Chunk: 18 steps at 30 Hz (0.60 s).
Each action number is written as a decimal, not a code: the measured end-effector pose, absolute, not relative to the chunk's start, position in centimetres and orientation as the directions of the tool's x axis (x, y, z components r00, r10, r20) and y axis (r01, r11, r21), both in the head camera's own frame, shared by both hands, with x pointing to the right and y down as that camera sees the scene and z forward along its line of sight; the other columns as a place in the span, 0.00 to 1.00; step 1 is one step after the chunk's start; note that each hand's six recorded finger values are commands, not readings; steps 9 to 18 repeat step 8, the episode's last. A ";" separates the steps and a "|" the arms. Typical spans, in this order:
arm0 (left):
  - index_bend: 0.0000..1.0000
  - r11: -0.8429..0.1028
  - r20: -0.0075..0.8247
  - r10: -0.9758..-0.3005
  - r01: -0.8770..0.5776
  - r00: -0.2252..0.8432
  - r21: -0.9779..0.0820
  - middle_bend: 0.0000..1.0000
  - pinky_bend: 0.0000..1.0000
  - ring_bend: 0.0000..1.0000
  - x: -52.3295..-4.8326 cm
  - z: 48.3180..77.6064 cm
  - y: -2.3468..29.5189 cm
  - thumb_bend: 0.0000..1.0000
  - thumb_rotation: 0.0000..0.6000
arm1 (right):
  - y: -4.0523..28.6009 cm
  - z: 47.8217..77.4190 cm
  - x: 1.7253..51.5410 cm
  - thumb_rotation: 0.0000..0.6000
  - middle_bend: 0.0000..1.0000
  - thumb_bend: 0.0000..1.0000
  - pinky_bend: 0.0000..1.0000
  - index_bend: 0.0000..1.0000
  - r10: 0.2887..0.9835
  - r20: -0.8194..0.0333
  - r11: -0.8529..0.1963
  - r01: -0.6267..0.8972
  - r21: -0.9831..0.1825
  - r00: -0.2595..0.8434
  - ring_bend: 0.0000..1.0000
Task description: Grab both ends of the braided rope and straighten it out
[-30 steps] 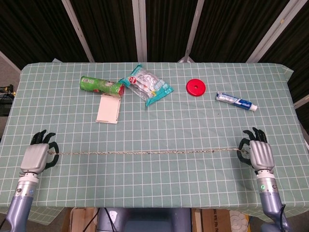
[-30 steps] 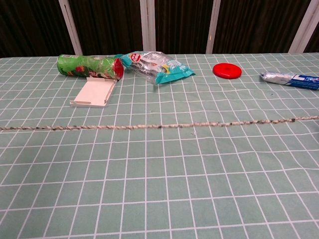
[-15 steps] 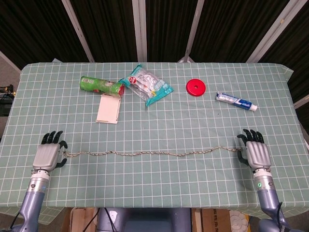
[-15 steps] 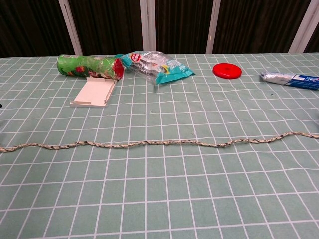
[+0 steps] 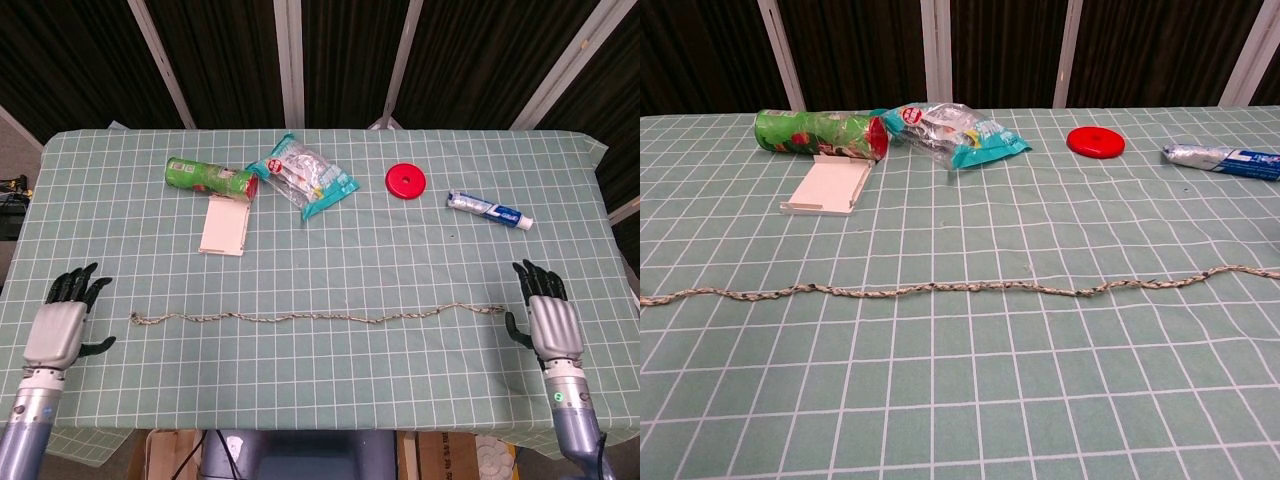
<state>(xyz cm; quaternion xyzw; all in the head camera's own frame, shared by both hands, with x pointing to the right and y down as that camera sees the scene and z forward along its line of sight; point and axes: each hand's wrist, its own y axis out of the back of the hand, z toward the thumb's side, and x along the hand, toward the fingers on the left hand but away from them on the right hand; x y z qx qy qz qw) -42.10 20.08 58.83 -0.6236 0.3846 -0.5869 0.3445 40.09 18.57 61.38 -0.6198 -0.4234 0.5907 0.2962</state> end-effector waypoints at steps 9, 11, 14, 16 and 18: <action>0.10 -0.377 0.374 -0.926 -0.128 0.046 -0.917 0.00 0.00 0.00 -46.3 53.3 23.2 0.13 1.00 | 22.1 55.3 42.0 1.00 0.00 0.46 0.00 0.00 0.929 -0.367 -0.370 0.147 -0.917 0.047 0.00; 0.10 -0.377 0.374 -0.926 -0.128 0.046 -0.917 0.00 0.00 0.00 -46.3 53.3 23.2 0.13 1.00 | 22.1 55.3 42.0 1.00 0.00 0.46 0.00 0.00 0.929 -0.367 -0.370 0.147 -0.917 0.047 0.00; 0.10 -0.377 0.374 -0.926 -0.128 0.046 -0.917 0.00 0.00 0.00 -46.3 53.3 23.2 0.13 1.00 | 22.1 55.3 42.0 1.00 0.00 0.46 0.00 0.00 0.929 -0.367 -0.370 0.147 -0.917 0.047 0.00; 0.10 -0.377 0.374 -0.926 -0.128 0.046 -0.917 0.00 0.00 0.00 -46.3 53.3 23.2 0.13 1.00 | 22.1 55.3 42.0 1.00 0.00 0.46 0.00 0.00 0.929 -0.367 -0.370 0.147 -0.917 0.047 0.00; 0.10 -0.377 0.374 -0.926 -0.128 0.046 -0.917 0.00 0.00 0.00 -46.3 53.3 23.2 0.13 1.00 | 22.1 55.3 42.0 1.00 0.00 0.46 0.00 0.00 0.929 -0.367 -0.370 0.147 -0.917 0.047 0.00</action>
